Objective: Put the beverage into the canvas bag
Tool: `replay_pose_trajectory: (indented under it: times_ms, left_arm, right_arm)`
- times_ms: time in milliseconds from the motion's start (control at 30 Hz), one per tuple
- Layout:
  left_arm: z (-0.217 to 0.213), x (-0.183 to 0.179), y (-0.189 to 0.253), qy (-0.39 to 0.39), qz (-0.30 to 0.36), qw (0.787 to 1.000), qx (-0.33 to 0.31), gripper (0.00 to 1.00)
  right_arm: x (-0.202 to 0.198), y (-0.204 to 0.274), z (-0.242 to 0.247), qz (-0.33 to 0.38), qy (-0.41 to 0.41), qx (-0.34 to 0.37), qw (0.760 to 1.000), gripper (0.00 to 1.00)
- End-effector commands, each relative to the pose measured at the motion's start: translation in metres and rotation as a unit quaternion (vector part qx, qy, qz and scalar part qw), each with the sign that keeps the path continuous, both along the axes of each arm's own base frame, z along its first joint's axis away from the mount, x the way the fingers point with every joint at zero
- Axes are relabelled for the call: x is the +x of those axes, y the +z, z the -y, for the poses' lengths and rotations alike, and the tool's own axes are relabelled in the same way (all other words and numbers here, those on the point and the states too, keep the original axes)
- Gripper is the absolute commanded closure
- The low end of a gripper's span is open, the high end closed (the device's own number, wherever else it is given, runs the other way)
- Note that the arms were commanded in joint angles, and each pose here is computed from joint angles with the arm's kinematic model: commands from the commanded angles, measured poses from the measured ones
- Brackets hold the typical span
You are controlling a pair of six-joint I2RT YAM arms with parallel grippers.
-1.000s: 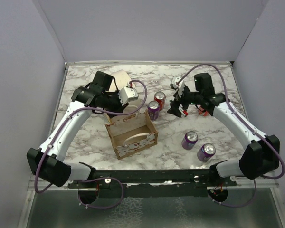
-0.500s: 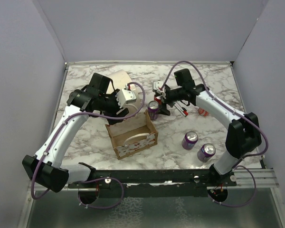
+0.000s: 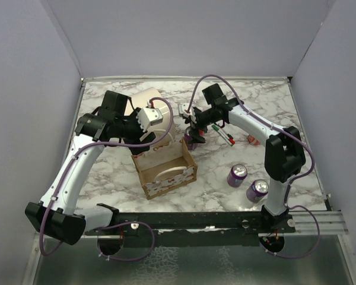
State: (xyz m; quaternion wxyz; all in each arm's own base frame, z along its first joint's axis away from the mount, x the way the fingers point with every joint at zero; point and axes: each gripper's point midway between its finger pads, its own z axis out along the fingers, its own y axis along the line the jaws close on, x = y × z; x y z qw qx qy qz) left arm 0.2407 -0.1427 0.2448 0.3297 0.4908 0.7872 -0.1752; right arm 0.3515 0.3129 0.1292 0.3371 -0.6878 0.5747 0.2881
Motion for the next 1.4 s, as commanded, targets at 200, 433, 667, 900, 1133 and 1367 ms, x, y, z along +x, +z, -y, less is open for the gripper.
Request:
replay_pose_trajectory:
  times_ms: [200,433,667,900,1133,1367]
  left_arm:
    - [0.009,-0.010,0.007,-0.008,-0.006,0.998,-0.057,0.28]
    - [0.016,-0.008,0.002,-0.016,-0.015,0.997,-0.071,0.34]
    - [0.025,-0.012,-0.002,-0.035,-0.033,0.995,-0.090,0.43]
    - [0.035,-0.014,-0.004,-0.054,-0.042,0.993,-0.100,0.56]
    - [0.060,-0.019,-0.011,-0.101,-0.061,0.986,-0.119,0.72]
    - [0.086,-0.007,0.001,-0.122,-0.055,0.979,-0.151,0.81]
  right_arm:
    - [-0.010,-0.029,0.012,-0.016,0.008,-0.065,0.998,0.16]
    - [-0.016,-0.029,0.017,-0.017,0.004,-0.074,0.997,0.34]
    - [-0.020,-0.034,0.029,-0.009,-0.014,-0.091,0.996,0.37]
    - [-0.025,-0.023,0.036,-0.006,-0.034,-0.088,0.996,0.61]
    - [-0.029,0.003,0.052,0.012,-0.083,-0.074,0.994,0.92]
    - [-0.028,0.033,0.085,0.040,-0.154,-0.070,0.985,0.99]
